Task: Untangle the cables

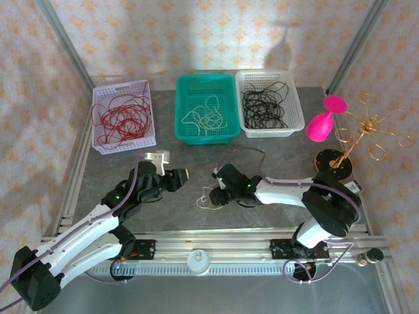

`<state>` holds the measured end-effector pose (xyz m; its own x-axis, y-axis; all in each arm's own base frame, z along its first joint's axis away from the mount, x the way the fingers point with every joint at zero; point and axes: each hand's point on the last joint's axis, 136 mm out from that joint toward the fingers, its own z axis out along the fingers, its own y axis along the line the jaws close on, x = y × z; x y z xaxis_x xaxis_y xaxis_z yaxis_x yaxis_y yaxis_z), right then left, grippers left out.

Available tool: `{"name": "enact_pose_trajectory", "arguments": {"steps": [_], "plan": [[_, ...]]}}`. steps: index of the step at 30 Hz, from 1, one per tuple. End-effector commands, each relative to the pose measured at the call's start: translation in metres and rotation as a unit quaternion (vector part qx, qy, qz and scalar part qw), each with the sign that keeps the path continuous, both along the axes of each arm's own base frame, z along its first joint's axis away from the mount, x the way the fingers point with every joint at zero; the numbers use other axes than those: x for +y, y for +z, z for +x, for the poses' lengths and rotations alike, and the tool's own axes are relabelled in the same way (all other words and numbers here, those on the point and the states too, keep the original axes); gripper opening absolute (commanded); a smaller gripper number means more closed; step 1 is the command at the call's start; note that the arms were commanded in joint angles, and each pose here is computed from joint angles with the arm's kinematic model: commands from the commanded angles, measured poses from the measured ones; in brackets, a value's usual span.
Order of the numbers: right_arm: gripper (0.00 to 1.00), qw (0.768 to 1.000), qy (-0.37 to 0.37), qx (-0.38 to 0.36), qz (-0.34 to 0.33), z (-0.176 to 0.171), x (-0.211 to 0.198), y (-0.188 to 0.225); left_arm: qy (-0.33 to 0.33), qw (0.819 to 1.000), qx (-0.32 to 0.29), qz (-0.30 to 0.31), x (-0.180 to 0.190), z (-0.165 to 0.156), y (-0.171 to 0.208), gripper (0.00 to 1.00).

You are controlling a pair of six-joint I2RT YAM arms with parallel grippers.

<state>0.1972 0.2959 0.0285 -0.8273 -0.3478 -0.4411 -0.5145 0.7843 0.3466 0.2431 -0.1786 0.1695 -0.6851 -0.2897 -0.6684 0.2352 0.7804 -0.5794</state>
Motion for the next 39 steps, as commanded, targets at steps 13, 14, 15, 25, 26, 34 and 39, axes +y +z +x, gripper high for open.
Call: {"name": "enact_pose_trajectory", "arguments": {"steps": [13, 14, 15, 25, 26, 34, 39], "plan": [[0.0, 0.992, -0.04, -0.11, -0.036, 0.029, -0.003, 0.046, -0.041, 0.999, 0.007, -0.013, -0.007, -0.016, -0.008, 0.52], [0.0, 0.99, -0.047, -0.127, -0.033, 0.033, -0.005, 0.057, -0.057, 0.998, 0.004, -0.025, -0.013, -0.019, -0.004, 0.52], [0.0, 0.988, -0.051, -0.143, -0.027, 0.036, -0.007, 0.069, -0.077, 0.996, -0.001, -0.038, -0.019, -0.023, 0.0, 0.52], [0.0, 0.982, -0.063, -0.177, 0.035, 0.038, -0.003, 0.132, -0.164, 0.978, -0.042, -0.12, -0.055, -0.028, 0.02, 0.56], [0.0, 0.981, -0.063, -0.177, 0.041, 0.038, -0.002, 0.135, -0.165, 0.979, -0.041, -0.117, -0.056, -0.025, 0.019, 0.56], [0.0, 0.979, -0.06, -0.181, 0.071, 0.034, 0.001, 0.154, -0.158, 0.98, -0.049, -0.106, -0.062, -0.01, 0.012, 0.56], [0.0, 0.977, -0.06, -0.185, 0.09, 0.032, 0.0, 0.165, -0.167, 0.978, -0.048, -0.116, -0.07, -0.005, 0.011, 0.55]]}}
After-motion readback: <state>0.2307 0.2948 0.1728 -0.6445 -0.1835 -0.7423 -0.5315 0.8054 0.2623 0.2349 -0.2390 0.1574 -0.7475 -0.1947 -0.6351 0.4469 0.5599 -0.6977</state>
